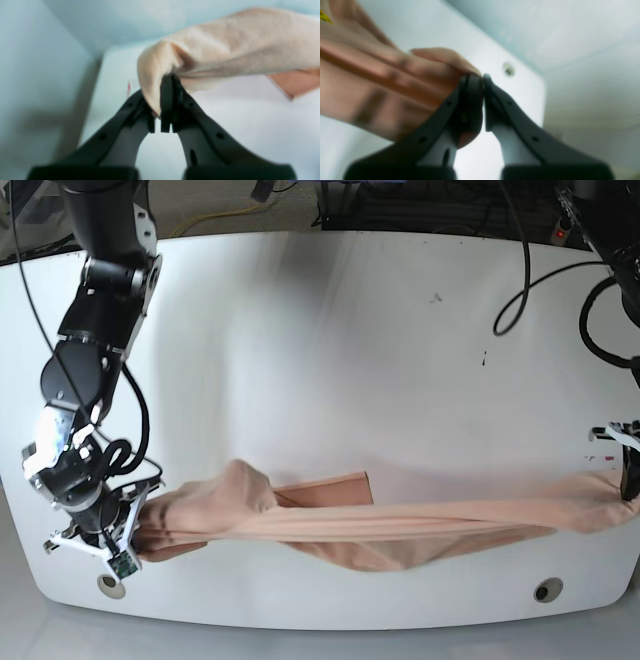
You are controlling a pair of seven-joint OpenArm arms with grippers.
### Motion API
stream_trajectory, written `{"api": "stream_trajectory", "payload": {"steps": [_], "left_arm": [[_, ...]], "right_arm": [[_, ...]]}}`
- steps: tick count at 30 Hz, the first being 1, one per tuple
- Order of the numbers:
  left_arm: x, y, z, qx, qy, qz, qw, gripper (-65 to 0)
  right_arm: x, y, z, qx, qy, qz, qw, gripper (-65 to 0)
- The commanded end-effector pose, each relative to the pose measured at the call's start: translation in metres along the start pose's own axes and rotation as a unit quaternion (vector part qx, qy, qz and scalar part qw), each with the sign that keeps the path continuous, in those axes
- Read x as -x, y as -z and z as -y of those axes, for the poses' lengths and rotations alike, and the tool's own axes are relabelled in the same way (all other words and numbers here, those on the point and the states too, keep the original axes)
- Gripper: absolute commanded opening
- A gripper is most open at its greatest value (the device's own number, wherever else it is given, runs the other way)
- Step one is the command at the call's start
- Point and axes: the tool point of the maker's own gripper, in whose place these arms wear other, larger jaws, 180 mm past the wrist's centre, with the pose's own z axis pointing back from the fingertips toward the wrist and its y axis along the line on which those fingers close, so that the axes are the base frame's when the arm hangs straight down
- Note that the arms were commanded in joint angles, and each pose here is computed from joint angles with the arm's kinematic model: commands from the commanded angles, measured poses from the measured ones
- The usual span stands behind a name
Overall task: Fold the T-shirt properly
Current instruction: 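Lift the shirt with both grippers and spread them apart, shaking it out, then lay the shirt down, regrasp its edge with the right gripper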
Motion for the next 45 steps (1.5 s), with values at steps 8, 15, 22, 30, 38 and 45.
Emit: {"api": "stream_trajectory", "payload": {"steps": [8, 15, 22, 30, 38, 45], "left_arm": [[0.097, -0.036, -0.002, 0.004, 0.028, -0.118, 0.993, -65.0], [0.155, -0.064, 0.017, 0.045, 0.047, -0.199, 0.978, -65.0], [0.174, -0.080, 0.028, 0.071, 0.054, -0.204, 0.975, -65.0], [0.178, -0.086, 0.031, 0.078, 0.053, -0.198, 0.976, -65.0], [0.178, -0.087, 0.030, 0.077, 0.053, -0.199, 0.976, -65.0], [0.179, -0.087, 0.030, 0.077, 0.053, -0.200, 0.975, -65.0]], "right_arm": [[0.135, -0.042, -0.091, -0.036, 0.081, -0.116, 0.9893, -63.3], [0.201, -0.068, -0.149, -0.072, 0.165, -0.190, 0.9652, -63.3], [0.205, -0.086, -0.199, -0.108, 0.200, -0.203, 0.9526, -60.9], [0.181, -0.078, -0.227, -0.151, 0.258, -0.161, 0.9405, -20.1], [0.174, -0.050, -0.255, -0.222, 0.317, -0.156, 0.9090, -24.4], [0.164, -0.024, -0.270, -0.257, 0.345, -0.147, 0.8907, -27.1]]}}
